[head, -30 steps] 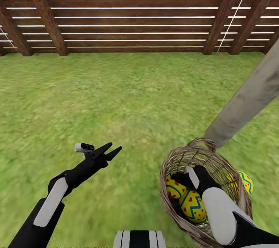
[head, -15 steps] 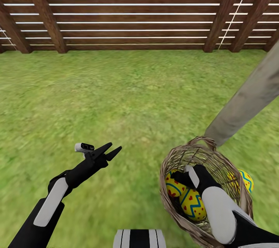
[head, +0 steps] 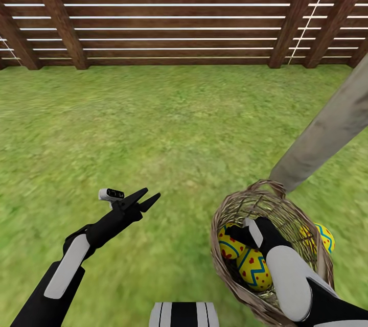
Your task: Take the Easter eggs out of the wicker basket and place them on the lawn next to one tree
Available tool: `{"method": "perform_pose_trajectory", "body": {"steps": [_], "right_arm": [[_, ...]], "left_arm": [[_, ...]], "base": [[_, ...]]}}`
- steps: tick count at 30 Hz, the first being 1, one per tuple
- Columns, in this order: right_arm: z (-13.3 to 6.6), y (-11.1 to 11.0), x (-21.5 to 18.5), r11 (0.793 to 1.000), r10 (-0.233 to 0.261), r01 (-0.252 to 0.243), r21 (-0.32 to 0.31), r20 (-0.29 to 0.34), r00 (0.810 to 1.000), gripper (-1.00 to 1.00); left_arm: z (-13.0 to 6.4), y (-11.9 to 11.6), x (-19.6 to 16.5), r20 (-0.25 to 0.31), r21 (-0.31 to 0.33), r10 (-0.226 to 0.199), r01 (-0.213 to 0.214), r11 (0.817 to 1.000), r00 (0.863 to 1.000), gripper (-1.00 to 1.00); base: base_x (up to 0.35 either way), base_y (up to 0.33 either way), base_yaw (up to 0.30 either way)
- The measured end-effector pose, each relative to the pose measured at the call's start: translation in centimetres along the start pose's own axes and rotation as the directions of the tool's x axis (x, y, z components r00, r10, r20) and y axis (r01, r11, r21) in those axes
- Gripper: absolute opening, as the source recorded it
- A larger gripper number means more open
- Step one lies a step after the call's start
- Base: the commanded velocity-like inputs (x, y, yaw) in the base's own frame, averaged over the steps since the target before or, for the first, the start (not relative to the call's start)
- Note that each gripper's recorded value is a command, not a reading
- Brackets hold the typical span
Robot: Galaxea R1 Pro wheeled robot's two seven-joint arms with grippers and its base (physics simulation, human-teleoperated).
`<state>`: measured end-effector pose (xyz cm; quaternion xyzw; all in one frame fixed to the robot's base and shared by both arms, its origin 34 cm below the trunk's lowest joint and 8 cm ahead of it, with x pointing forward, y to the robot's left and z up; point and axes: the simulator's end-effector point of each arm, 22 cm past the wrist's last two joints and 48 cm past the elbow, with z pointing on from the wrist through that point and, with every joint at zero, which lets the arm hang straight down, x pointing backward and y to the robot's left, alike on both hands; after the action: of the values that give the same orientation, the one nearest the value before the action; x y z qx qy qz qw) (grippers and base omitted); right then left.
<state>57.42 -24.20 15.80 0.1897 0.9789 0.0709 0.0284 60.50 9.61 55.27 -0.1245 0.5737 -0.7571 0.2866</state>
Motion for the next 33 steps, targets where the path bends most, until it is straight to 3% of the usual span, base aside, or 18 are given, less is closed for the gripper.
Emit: {"method": "perform_pose_trajectory", "body": {"steps": [28,33], "right_arm": [[0.0,-0.2,0.2,1.000,-0.006,0.006,0.002,-0.002,1.000,-1.00],[-0.4,-0.7,0.1,0.999,-0.036,0.036,0.027,0.002,0.999,-1.00]], "left_arm": [[0.1,-0.3,0.0,0.000,0.006,0.002,-0.002,1.000,1.000,1.00],[0.2,-0.7,-0.1,-0.001,0.011,0.008,-0.008,1.000,1.000,1.00]], "base": [[0.000,0.000,0.000],[0.000,0.000,0.000]]}}
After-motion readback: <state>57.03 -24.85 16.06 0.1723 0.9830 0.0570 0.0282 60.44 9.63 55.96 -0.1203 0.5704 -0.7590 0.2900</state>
